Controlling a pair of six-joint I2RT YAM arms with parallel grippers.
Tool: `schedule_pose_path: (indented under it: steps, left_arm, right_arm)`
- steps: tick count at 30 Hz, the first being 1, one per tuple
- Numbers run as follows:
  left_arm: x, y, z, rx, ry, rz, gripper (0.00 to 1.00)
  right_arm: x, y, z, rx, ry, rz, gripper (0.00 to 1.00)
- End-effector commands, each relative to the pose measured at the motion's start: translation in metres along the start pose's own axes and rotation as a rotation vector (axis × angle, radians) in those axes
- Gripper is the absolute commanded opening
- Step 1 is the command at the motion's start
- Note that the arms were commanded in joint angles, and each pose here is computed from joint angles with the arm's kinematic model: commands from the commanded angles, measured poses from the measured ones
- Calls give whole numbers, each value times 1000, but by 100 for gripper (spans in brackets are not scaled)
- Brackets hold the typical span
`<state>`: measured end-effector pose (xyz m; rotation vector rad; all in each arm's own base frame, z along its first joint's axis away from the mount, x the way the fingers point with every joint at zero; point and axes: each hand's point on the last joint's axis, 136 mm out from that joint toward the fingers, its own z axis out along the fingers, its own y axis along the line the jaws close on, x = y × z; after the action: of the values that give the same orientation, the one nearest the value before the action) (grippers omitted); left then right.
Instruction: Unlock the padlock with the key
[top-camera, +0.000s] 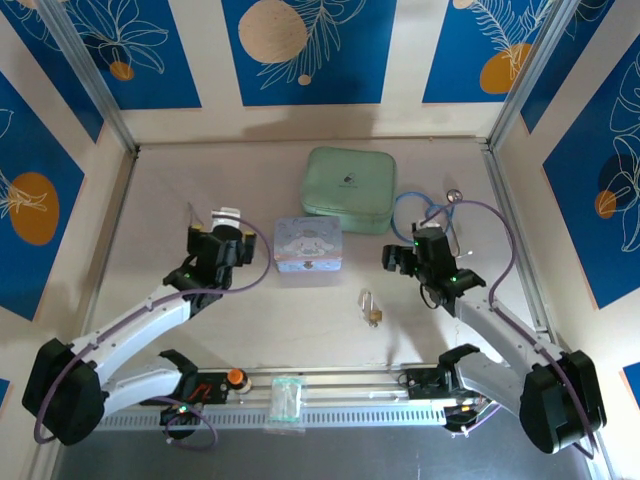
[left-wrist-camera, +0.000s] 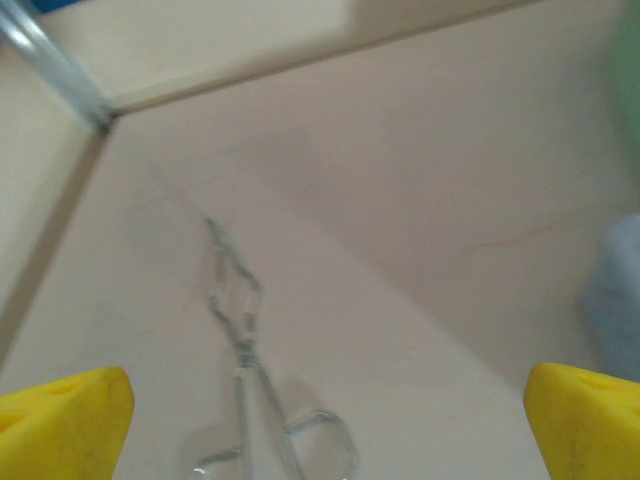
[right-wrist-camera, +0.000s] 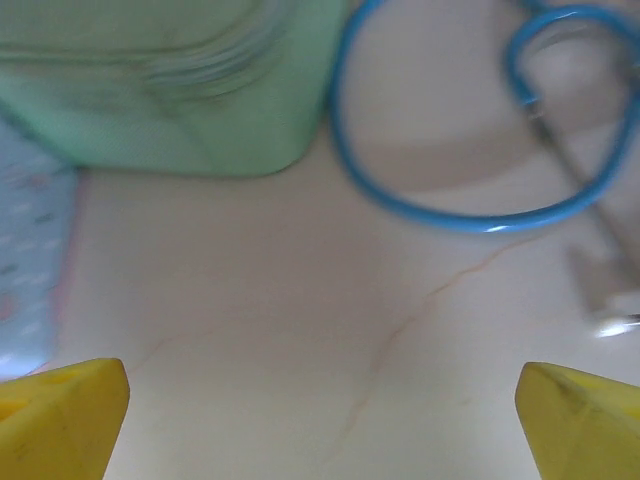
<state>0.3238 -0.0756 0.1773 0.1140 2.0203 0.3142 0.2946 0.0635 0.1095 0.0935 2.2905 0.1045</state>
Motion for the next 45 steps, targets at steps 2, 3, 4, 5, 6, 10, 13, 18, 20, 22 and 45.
schedule_pose_path:
  steps: [2,3,4,5,6,10,13,18,20,22,45]
  left_arm:
    - [-4,41,21,-191,-138,35,99]
    - [4,44,29,-190,-132,26,99]
    - [12,48,35,-189,-118,3,99]
    - [21,53,41,-187,-105,-29,99]
    - [28,57,47,-185,-105,-61,99]
    - [47,63,65,-125,-130,-168,99]
    - [39,58,75,-45,-186,-183,99]
    - [47,55,88,-6,-235,-199,99]
    - [55,48,91,30,-214,-190,99]
    - [54,44,95,39,-239,-175,99]
    - [54,38,110,72,-145,-152,99]
  right_arm:
    - [-62,-30,-1,61,-255,20,100]
    - [-62,-38,4,67,-256,29,100]
    - [-60,-45,9,80,-257,42,100]
    - [-57,-54,16,88,-259,65,99]
    - [-54,-62,23,84,-265,85,100]
    - [-50,-77,40,63,-295,162,100]
    - [-65,-72,43,36,-370,115,100]
    - [-72,-64,59,-7,-386,63,99]
    - [-69,-60,68,-28,-392,41,99]
    - [-63,-53,80,-39,-362,7,100]
    - [-62,-45,85,-59,-342,-28,99]
